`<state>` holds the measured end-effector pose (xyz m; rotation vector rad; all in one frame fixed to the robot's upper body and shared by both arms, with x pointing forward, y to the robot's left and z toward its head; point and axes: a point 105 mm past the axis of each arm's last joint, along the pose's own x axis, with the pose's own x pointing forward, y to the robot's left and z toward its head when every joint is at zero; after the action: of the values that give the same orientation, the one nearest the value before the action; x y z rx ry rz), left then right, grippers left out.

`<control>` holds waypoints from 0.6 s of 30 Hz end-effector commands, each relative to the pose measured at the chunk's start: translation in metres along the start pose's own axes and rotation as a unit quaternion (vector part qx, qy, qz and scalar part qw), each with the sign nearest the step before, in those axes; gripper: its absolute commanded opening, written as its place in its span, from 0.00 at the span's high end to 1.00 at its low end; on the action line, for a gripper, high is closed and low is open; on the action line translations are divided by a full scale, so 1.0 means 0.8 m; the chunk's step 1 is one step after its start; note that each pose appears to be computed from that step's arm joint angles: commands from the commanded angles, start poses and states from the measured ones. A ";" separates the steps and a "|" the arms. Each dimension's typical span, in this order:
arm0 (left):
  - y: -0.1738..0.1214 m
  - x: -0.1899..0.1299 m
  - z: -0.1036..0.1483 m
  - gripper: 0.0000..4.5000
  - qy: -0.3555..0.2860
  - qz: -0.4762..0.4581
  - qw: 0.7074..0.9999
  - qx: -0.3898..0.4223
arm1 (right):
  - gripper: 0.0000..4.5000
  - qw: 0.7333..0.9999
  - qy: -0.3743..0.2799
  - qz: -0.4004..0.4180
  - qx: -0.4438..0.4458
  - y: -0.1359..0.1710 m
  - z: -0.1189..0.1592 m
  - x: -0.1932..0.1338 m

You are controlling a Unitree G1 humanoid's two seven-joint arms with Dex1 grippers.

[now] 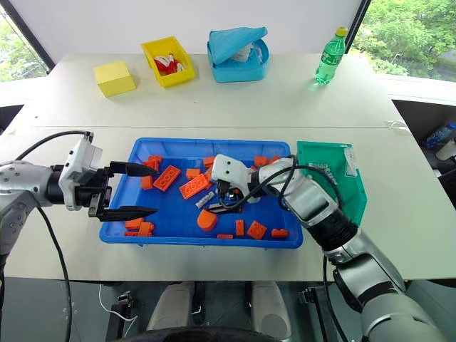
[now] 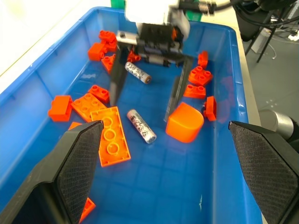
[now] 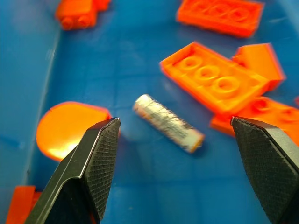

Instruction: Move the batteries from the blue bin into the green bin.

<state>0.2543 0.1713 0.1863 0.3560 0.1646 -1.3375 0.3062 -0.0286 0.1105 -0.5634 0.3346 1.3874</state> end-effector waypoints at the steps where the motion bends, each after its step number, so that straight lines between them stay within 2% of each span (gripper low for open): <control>1: 0.000 -0.002 0.008 0.00 -0.001 0.002 1.000 0.019 | 0.14 1.000 -0.002 0.009 -0.026 0.000 0.006 0.004; 9: -0.001 -0.005 0.007 0.00 -0.001 0.011 1.000 0.019 | 0.14 0.999 -0.005 0.017 -0.028 -0.005 0.007 0.020; 12: 0.000 -0.005 0.008 0.00 -0.002 0.012 1.000 0.020 | 0.32 0.999 0.004 0.027 -0.028 -0.005 0.000 0.023; 18: -0.001 -0.003 0.008 0.00 -0.005 0.009 1.000 0.019 | 0.99 0.999 0.012 0.038 -0.031 0.002 -0.008 0.013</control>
<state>0.2540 0.1726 0.1837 0.3499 0.1705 -1.3246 0.3104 -0.0201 0.0966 -0.6084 0.3442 1.4625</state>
